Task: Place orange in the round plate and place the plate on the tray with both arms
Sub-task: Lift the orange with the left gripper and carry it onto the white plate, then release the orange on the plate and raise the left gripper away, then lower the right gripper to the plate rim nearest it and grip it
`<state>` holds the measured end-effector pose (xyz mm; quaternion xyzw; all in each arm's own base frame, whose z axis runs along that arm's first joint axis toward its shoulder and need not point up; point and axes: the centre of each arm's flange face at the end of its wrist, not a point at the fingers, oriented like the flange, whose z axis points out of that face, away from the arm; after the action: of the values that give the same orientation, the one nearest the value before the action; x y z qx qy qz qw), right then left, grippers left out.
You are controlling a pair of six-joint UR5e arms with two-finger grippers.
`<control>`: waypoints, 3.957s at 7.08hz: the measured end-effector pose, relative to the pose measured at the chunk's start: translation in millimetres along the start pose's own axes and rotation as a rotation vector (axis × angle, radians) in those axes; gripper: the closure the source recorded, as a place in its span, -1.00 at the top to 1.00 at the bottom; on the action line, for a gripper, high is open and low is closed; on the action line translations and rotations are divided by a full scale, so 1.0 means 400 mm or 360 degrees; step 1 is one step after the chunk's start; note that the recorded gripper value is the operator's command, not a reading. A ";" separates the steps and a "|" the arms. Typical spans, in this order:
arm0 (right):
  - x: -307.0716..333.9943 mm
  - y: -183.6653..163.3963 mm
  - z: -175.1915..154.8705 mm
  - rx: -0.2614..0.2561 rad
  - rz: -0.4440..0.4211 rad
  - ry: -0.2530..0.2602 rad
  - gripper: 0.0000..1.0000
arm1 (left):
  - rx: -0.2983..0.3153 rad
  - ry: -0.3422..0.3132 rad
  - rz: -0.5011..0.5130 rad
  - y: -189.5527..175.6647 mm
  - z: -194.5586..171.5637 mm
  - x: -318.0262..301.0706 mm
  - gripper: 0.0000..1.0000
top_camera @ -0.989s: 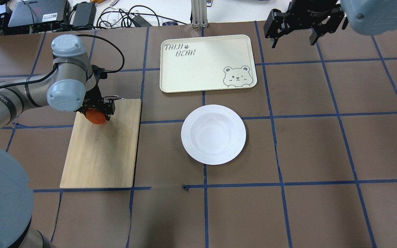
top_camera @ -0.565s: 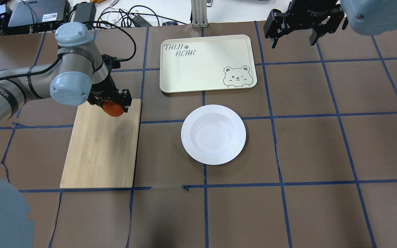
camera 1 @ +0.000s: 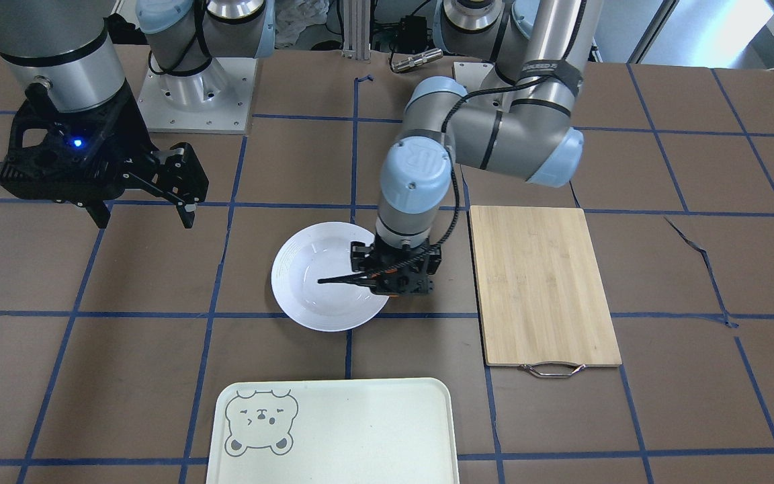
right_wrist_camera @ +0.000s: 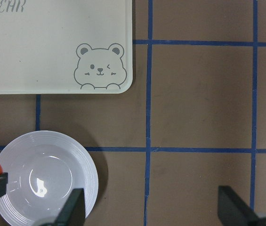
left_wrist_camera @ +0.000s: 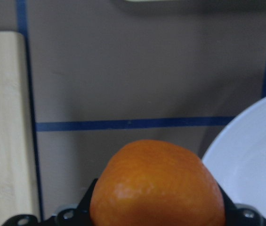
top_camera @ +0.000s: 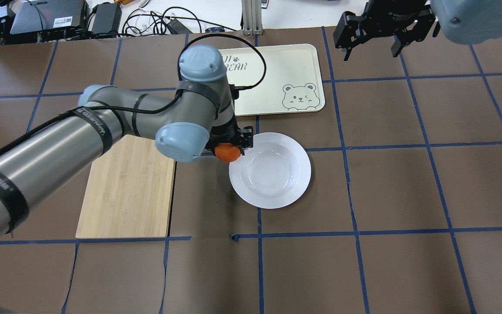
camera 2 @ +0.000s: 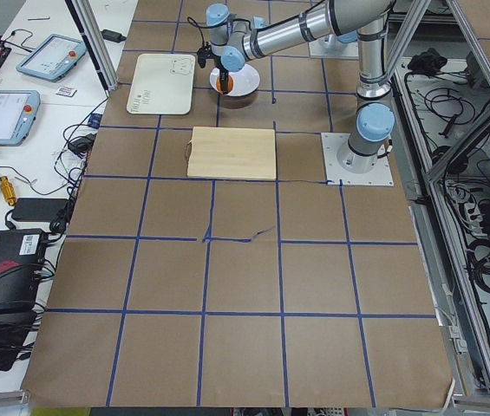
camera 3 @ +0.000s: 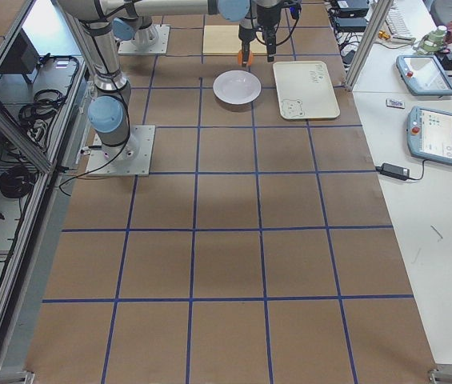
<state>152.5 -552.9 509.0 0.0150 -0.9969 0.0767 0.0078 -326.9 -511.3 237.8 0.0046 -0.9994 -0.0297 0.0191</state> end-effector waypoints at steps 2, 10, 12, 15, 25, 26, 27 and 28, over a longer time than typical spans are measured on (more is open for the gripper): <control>0.002 -0.007 0.000 0.0002 -0.0035 0.0014 1.00 | -0.0041 0.0090 0.0022 0.067 0.092 0.130 0.99; 0.016 -0.026 0.006 0.0004 -0.0012 0.0005 1.00 | 0.0137 0.0037 0.0015 0.020 -0.494 -0.187 1.00; 0.014 -0.041 0.061 -0.0060 0.0021 -0.0036 1.00 | 0.0169 0.0017 -0.0003 0.111 -0.626 -0.256 1.00; 0.011 -0.034 0.278 -0.0187 0.0091 -0.0352 1.00 | 0.0171 0.0015 -0.0099 0.132 -0.686 -0.327 1.00; -0.067 0.335 0.827 -0.0180 0.0179 -0.0900 0.37 | 0.0179 -0.0004 -0.0021 0.105 -0.736 -0.417 1.00; -0.066 0.335 0.836 -0.0194 0.0196 -0.0898 -0.29 | 0.0179 -0.0002 -0.0024 0.104 -0.735 -0.420 1.00; -0.068 0.336 0.849 -0.0213 0.0215 -0.0895 -0.91 | 0.0178 -0.0002 -0.0025 0.103 -0.735 -0.420 1.00; -0.070 0.338 0.858 -0.0229 0.0231 -0.0894 -1.00 | 0.0179 -0.0002 -0.0026 0.103 -0.735 -0.421 1.00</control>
<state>171.9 -471.1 148.7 -0.0362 -0.9614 -0.0011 -0.2727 -147.6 -485.6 527.2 0.0139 -0.9994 0.0262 0.0178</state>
